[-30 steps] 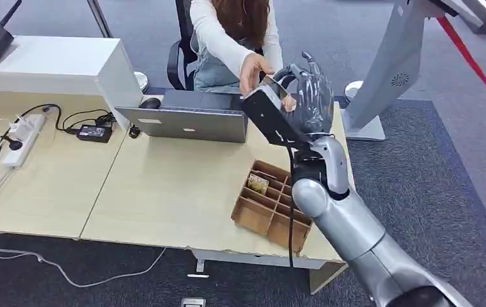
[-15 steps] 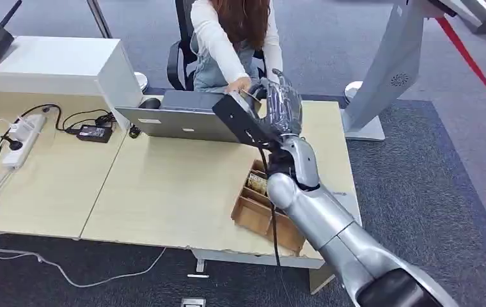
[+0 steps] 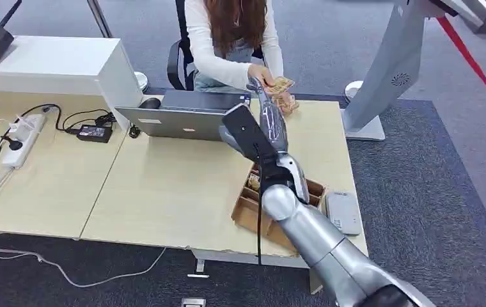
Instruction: Pass the card to the sensor for recognition and then transmit it.
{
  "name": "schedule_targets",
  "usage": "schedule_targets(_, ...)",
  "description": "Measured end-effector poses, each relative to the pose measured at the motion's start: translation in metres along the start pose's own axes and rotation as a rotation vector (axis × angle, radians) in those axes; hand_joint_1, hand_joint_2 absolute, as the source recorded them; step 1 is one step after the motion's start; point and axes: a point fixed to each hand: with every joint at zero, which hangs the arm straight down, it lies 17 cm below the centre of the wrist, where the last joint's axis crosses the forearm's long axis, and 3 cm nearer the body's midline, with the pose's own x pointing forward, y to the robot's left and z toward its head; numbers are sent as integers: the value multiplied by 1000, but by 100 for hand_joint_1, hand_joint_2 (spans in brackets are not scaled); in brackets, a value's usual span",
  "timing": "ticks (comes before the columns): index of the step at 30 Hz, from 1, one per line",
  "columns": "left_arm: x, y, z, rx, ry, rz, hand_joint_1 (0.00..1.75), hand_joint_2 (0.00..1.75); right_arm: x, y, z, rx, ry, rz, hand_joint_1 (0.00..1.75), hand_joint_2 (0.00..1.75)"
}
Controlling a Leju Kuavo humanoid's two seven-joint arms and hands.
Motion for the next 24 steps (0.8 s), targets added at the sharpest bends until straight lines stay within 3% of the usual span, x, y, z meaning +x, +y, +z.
schedule_targets(7, -6, -1, 0, 5, 26, 38, 0, 0, -17, -22, 47, -66, 27, -269, 0, 175)
schedule_targets(15, -8, -2, 0, 10, 39, 63, 0, 0, -62, -73, 111, -190, 81, -319, 0, 175)
schedule_targets(24, -6, -1, 0, 18, 37, 75, 0, 0, -67, -97, 143, -236, 104, -416, 0, 175)
